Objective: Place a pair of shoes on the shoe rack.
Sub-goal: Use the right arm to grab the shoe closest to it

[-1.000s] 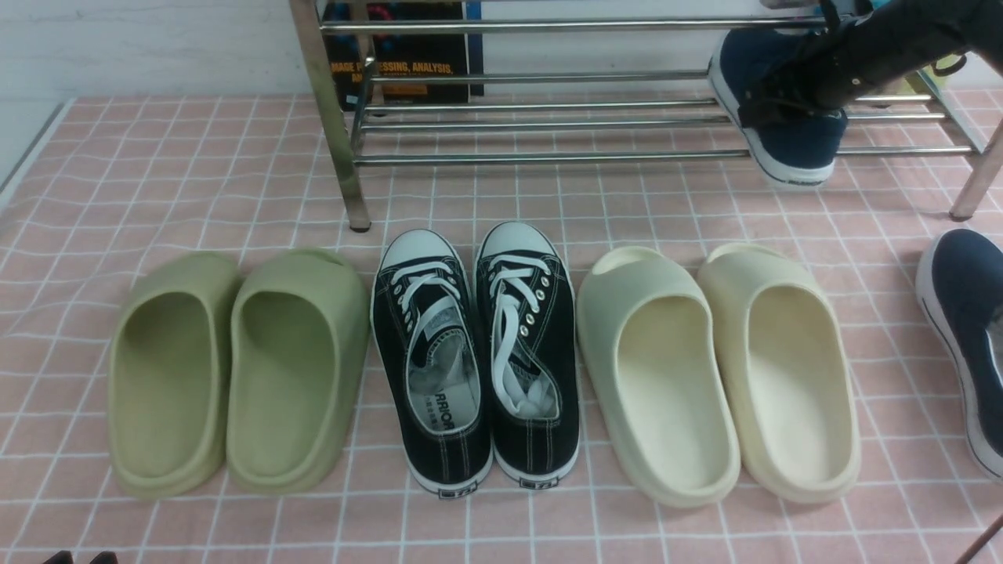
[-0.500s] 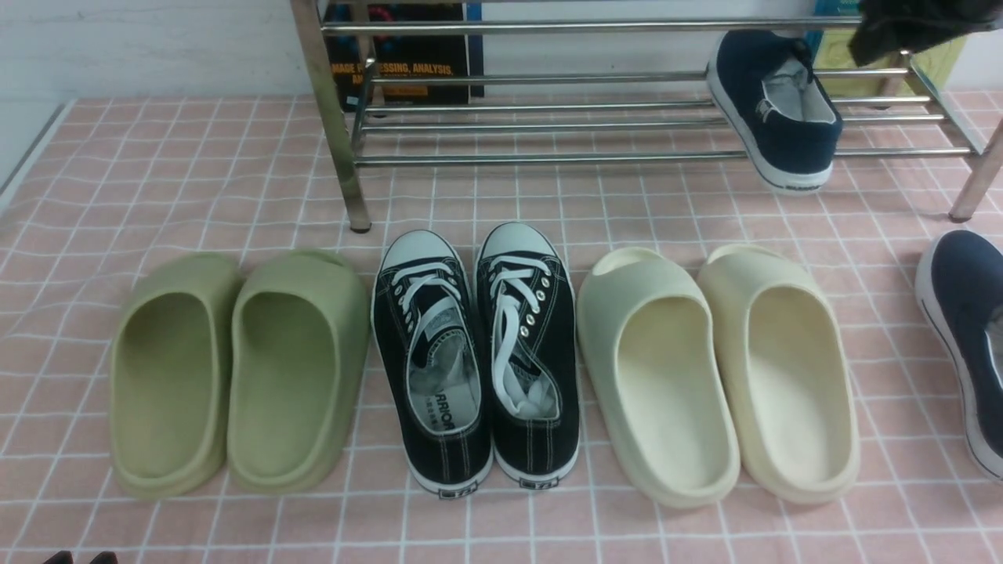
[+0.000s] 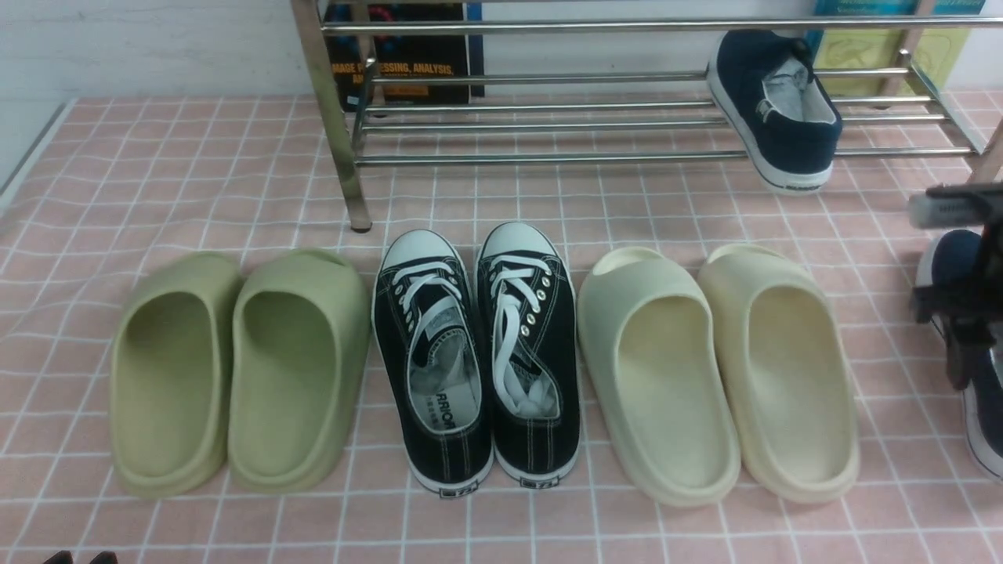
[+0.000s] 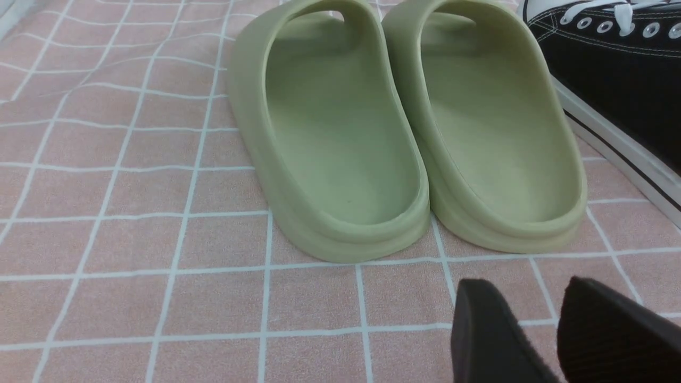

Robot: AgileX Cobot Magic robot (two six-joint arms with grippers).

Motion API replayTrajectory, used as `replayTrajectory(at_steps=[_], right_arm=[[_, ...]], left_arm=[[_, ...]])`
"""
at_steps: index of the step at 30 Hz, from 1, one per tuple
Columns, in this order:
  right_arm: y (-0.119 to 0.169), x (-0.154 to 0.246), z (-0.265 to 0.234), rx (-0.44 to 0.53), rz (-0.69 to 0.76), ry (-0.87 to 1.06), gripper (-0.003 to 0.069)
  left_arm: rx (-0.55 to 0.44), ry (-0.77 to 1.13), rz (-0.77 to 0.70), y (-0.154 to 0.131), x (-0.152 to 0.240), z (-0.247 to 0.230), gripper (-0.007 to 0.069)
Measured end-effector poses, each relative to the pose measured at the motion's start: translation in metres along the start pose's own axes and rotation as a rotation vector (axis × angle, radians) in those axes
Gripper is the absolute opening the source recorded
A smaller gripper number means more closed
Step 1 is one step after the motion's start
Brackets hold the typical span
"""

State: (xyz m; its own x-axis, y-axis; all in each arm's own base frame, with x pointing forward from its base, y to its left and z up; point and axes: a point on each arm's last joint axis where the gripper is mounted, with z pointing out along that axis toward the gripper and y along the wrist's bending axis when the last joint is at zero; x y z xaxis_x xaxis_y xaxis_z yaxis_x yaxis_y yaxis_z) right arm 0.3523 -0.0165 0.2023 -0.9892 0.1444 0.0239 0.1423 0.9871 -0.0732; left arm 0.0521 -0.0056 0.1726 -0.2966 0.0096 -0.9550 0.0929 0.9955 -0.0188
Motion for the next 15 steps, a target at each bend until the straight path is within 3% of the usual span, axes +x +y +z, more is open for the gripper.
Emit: replayTrajectory(at_steps=[6, 9, 10, 12, 15], right_arm=[[0.002, 0.012, 0.026, -0.014, 0.015, 0.006, 0.0410], [0.001, 0.013, 0.023, -0.015, -0.004, -0.014, 0.0252], [0.002, 0.013, 0.023, -0.017, -0.006, -0.016, 0.0242], [0.001, 0.015, 0.014, -0.023, -0.009, -0.044, 0.0092], [0.000, 0.020, -0.003, -0.038, -0.011, -0.092, 0.0008]], left_arm=[[0.000, 0.000, 0.000, 0.000, 0.000, 0.000, 0.0239], [0.000, 0.000, 0.000, 0.000, 0.000, 0.000, 0.0239], [0.000, 0.000, 0.000, 0.000, 0.000, 0.000, 0.0239], [0.000, 0.000, 0.000, 0.000, 0.000, 0.000, 0.0239], [0.000, 0.000, 0.000, 0.000, 0.000, 0.000, 0.0239]])
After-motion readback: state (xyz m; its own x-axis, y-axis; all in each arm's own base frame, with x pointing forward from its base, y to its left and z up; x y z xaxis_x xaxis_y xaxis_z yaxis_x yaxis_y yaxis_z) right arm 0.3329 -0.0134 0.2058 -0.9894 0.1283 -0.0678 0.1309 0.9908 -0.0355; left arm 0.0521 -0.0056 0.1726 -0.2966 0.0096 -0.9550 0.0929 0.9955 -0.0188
